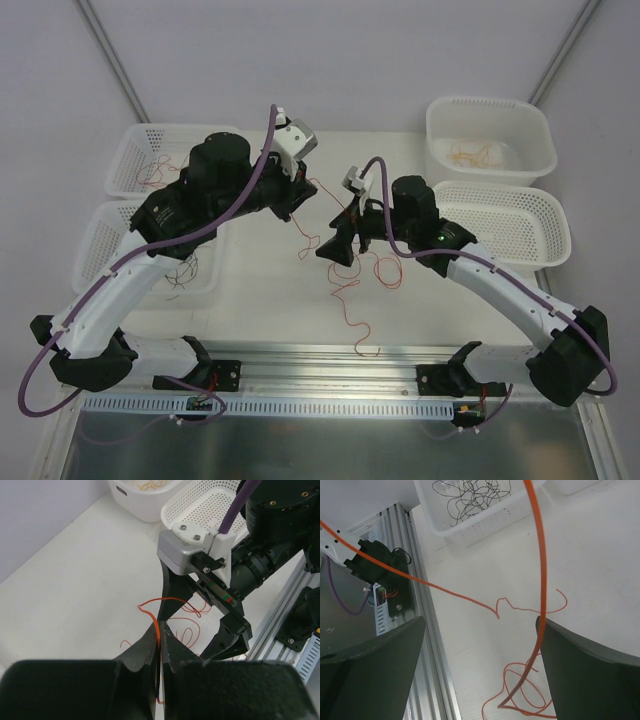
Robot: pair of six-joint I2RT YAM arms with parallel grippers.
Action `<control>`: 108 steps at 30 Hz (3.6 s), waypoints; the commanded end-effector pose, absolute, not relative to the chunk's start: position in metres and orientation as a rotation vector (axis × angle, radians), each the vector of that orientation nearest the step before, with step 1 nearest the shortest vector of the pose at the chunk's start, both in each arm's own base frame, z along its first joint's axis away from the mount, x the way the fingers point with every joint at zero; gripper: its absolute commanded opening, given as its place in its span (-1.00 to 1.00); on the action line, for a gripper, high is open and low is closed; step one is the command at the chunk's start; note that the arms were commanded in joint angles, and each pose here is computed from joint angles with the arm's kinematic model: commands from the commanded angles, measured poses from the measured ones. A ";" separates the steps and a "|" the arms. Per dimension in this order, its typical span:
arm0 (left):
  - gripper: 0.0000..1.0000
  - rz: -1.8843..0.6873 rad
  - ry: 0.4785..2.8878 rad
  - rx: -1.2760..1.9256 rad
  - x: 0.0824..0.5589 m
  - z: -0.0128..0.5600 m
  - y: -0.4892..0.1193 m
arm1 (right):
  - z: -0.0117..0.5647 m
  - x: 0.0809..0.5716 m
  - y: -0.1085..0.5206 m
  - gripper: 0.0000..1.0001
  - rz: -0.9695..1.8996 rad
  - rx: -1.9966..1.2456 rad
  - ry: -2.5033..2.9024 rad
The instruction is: Untangle the cables
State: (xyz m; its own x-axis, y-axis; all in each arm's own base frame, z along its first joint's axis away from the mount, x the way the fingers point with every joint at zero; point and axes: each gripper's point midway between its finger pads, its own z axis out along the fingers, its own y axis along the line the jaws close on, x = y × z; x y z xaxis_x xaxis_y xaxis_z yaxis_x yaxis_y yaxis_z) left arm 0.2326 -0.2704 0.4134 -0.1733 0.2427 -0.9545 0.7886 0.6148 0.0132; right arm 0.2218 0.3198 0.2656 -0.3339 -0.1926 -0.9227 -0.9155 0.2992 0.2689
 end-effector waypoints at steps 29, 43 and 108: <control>-0.49 -0.483 1.806 0.407 0.271 0.423 -0.239 | 0.307 0.195 0.336 -0.99 1.177 -1.096 1.622; 0.98 -0.551 1.660 0.481 0.238 0.439 -0.220 | 0.357 0.266 0.237 -0.99 0.644 -0.664 1.815; 0.99 -0.072 2.104 0.344 0.322 0.208 -0.114 | 0.121 0.197 0.188 0.76 0.288 -0.456 2.515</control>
